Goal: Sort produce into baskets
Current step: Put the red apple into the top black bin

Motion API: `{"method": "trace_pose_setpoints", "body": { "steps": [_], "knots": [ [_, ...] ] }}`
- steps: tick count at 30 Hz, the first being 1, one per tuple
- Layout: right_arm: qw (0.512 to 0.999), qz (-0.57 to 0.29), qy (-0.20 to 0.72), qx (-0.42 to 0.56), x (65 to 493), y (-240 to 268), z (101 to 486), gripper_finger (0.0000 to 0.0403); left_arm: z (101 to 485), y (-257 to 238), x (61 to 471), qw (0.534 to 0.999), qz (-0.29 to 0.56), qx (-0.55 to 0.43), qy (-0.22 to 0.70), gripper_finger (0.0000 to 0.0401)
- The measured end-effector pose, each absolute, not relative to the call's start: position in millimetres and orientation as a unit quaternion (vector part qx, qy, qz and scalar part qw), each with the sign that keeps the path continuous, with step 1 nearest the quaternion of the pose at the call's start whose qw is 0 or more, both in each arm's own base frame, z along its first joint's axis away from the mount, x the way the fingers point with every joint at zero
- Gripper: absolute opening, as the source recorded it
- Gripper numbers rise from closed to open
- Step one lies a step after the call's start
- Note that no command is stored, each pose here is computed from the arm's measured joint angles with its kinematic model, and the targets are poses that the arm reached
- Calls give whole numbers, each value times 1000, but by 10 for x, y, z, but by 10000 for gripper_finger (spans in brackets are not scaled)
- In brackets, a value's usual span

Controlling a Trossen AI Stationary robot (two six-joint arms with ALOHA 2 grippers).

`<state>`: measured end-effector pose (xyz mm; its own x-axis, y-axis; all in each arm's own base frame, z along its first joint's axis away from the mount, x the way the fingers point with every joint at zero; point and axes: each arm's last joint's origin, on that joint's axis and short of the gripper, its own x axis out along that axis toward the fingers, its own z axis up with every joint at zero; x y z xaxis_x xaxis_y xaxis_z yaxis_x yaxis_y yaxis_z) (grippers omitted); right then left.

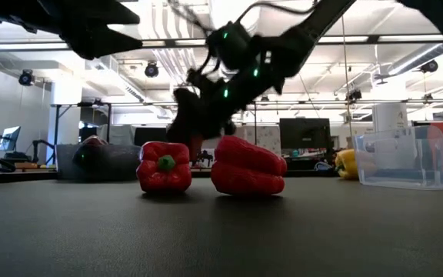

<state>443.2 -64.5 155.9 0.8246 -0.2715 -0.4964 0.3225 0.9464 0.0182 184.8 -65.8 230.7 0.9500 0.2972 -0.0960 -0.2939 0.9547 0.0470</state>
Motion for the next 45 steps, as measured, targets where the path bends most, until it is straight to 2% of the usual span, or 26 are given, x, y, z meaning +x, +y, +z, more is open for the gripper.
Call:
{"method": "trace_pose_setpoints", "body": {
  "steps": [5, 11, 15, 19, 23, 27, 29, 33, 37, 45],
  "knots": [
    [946, -163, 276, 41, 4474, -575, 1287, 306, 2341, -662, 1844, 988, 149, 14, 45, 398],
    [950, -140, 279, 22, 4493, -416, 1309, 338, 2333, -664, 1849, 988, 149, 13, 46, 398],
    [948, -146, 279, 34, 4447, -360, 1489, 363, 2331, -661, 1850, 987, 153, 13, 47, 398],
    [940, -145, 307, 35, 4289, -261, 1820, 367, 2323, -660, 1849, 987, 154, 4, 49, 398],
    [932, -144, 332, 22, 4063, 2, 2177, 368, 2254, -645, 1877, 983, 174, -18, 58, 398],
    [929, -170, 329, -23, 3828, 356, 2485, 368, 2137, -567, 1969, 967, 243, -30, 69, 398],
    [927, -186, 323, -47, 3734, 546, 2561, 368, 2051, -542, 2037, 967, 237, -23, 89, 398],
    [923, -209, 312, -83, 3574, 898, 2622, 368, 1950, -460, 2189, 971, 209, -43, 111, 398],
    [915, -237, 307, -110, 3440, 1144, 2602, 368, 1934, -355, 2340, 958, 246, -82, 118, 398],
    [886, -292, 333, -138, 3245, 1275, 2436, 368, 1589, -460, 2677, 914, 325, -199, 139, 398]
  ]
}}
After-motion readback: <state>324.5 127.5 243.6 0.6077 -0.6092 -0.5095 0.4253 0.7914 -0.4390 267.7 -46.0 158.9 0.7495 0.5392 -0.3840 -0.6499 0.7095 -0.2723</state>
